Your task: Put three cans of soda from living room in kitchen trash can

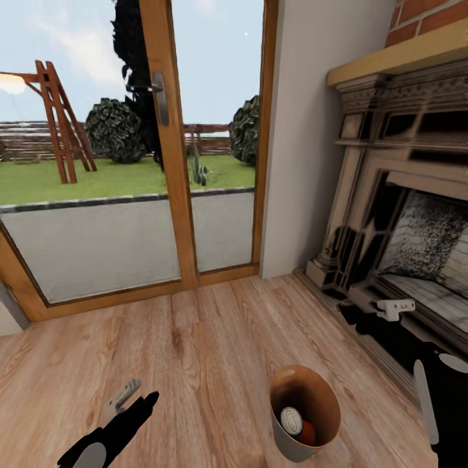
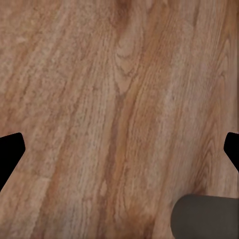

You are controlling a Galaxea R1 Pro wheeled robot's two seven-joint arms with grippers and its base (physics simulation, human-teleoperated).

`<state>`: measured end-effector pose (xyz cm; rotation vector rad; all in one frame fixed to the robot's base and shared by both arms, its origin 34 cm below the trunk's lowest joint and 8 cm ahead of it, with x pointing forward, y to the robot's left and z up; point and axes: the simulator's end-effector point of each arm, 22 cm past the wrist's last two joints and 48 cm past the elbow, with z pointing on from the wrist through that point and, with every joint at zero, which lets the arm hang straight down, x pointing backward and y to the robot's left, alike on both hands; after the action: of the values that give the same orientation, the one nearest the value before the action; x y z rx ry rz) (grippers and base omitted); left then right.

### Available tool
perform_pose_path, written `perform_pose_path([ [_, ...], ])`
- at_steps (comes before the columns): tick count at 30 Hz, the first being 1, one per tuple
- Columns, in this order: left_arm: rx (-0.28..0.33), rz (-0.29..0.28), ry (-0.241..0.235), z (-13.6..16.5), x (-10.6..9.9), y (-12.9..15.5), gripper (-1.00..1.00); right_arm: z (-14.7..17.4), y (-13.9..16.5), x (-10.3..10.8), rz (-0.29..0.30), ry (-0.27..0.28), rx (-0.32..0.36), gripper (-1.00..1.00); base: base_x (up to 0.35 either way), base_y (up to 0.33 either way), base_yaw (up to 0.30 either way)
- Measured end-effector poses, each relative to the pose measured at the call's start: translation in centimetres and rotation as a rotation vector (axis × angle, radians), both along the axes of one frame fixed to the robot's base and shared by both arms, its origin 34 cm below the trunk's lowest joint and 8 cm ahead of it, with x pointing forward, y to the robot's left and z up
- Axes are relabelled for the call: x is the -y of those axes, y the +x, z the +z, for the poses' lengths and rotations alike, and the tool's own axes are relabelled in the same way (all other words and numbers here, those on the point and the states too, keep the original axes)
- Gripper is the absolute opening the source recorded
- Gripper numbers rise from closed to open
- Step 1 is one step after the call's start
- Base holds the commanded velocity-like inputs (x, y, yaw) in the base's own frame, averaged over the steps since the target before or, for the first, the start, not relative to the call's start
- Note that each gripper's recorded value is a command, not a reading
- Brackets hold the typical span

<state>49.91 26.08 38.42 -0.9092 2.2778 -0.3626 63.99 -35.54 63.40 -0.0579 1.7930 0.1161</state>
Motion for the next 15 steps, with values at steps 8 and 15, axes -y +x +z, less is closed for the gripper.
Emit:
perform_pose_path([
  [8,0.029,0.001,0.001,1.3,0.0,0.3,1.00,1.9,-0.5,0.4,-0.008,0.002,0.033,1.00,0.000,0.000,0.000],
  [15,-0.010,0.005,0.024,-0.2,-0.9,-0.6,1.00,-0.4,-0.8,0.5,-0.015,0.025,-0.017,1.00,0.000,0.000,0.000],
])
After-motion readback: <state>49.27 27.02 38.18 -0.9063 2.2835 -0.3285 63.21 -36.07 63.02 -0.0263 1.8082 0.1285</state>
